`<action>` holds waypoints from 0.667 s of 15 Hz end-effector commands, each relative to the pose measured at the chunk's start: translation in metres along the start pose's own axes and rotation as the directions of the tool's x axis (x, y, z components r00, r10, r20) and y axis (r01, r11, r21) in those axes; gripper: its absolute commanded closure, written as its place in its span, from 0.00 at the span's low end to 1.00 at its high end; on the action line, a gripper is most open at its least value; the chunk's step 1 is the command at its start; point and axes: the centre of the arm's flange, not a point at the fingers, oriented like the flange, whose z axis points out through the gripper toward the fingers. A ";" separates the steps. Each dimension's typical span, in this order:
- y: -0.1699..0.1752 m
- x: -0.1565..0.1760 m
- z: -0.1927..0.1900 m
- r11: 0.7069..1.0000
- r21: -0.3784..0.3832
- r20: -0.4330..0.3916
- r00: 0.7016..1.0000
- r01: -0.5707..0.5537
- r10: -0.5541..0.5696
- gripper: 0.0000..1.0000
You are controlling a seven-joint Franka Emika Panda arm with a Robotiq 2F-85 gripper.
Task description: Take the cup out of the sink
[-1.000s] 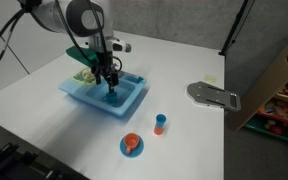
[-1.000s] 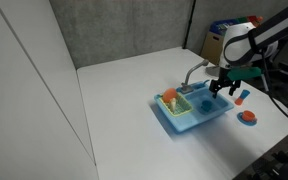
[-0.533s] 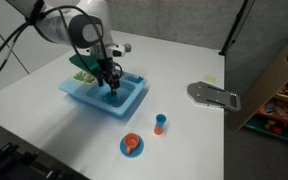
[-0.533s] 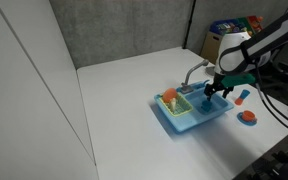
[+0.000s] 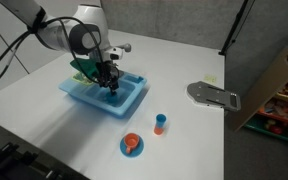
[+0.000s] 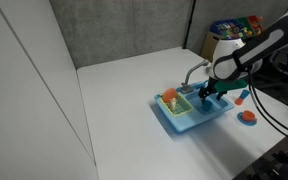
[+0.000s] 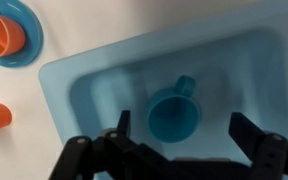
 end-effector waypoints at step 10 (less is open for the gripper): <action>-0.012 0.037 0.024 0.990 -0.049 -0.034 0.991 -0.135 0.133 0.00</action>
